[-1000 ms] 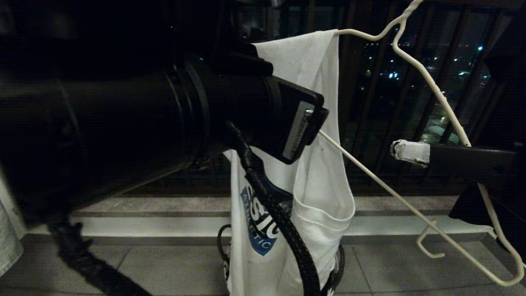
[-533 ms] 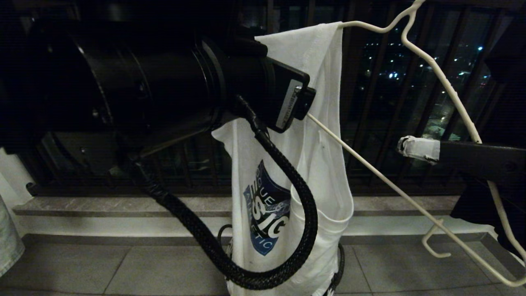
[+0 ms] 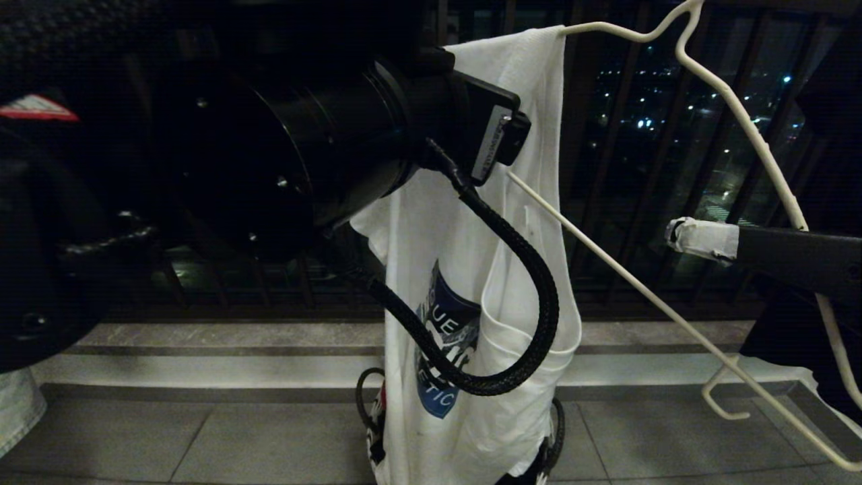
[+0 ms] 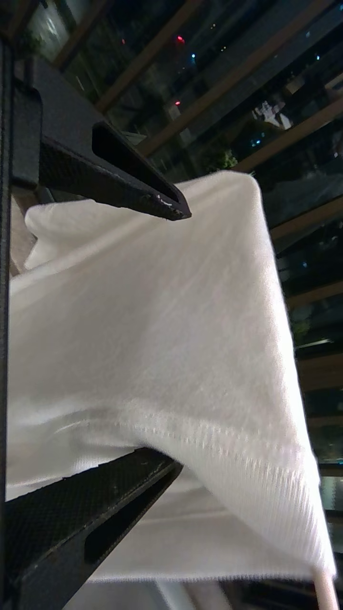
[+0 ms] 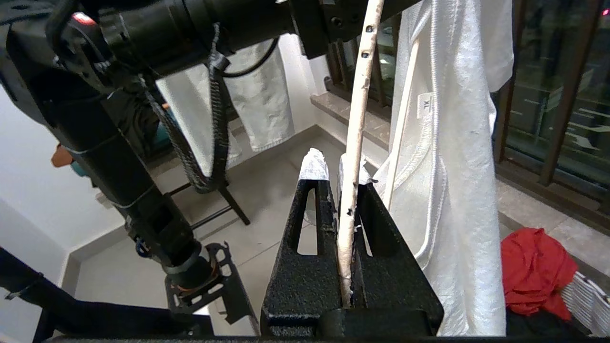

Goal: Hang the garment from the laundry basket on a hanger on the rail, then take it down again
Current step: Hang the clothes on the clothes rack

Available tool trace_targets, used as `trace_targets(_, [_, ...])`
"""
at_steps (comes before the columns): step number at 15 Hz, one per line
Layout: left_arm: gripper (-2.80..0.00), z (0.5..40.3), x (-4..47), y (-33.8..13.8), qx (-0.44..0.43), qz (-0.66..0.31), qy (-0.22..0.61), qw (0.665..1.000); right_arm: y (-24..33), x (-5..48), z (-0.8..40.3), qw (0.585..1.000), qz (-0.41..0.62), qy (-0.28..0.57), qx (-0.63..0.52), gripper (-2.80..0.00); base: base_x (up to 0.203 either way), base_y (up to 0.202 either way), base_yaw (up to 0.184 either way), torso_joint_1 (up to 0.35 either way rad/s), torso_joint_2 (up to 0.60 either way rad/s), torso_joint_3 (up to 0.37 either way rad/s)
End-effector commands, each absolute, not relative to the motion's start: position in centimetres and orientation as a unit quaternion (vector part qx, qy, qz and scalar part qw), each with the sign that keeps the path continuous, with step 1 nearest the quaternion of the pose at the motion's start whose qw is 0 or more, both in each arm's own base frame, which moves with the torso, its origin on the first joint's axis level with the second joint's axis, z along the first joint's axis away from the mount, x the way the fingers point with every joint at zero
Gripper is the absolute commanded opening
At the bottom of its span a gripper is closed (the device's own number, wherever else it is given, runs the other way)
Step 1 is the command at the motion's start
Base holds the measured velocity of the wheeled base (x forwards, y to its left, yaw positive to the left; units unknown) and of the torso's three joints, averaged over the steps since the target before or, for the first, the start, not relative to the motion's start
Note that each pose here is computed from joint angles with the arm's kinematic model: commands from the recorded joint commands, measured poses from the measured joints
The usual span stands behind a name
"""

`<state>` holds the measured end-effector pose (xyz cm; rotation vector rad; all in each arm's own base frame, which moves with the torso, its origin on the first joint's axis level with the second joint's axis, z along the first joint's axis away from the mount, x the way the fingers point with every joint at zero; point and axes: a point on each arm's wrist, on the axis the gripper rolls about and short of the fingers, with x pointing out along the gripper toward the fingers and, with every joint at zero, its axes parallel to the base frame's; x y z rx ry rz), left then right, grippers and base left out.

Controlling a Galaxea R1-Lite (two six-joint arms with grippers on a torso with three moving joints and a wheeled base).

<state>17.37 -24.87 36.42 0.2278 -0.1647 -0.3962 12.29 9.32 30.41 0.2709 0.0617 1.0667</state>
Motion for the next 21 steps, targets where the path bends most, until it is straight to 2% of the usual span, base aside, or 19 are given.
trace_targets(1, [0.00, 35.9, 17.7, -25.4, 0.114, -0.189, -0.080, 0.972, 9.3, 12.2, 30.5, 0.851, 0.508, 0.028, 0.129, -2.80, 0.000, 0.000, 0.000, 0.000, 0.00, 0.000])
trace_targets(2, [-2.80, 35.8, 17.8, -25.5, 0.118, -0.185, -0.079, 0.972, 9.3, 12.2, 30.5, 0.851, 0.508, 0.028, 0.129, -2.80, 0.000, 0.000, 0.000, 0.000, 0.00, 0.000])
trace_targets(10, [-2.80, 36.2, 16.8, -25.7, 0.109, -0.198, -0.092, 0.970, 9.3, 12.2, 30.5, 0.851, 0.508, 0.028, 0.129, -2.80, 0.000, 0.000, 0.000, 0.000, 0.00, 0.000])
trace_targets(15, [-2.80, 36.5, 12.2, -28.2, 0.085, -0.279, -0.113, 0.950, 9.4, 12.4, 30.3, 0.851, 0.508, 0.031, 0.128, -2.80, 0.000, 0.000, 0.000, 0.000, 0.00, 0.000])
trace_targets(21, [-2.80, 35.4, 10.3, -30.8, 0.089, -0.321, -0.105, 0.937, 9.5, 12.4, 30.2, 0.850, 0.510, 0.033, 0.127, -2.80, 0.000, 0.000, 0.000, 0.000, 0.00, 0.000])
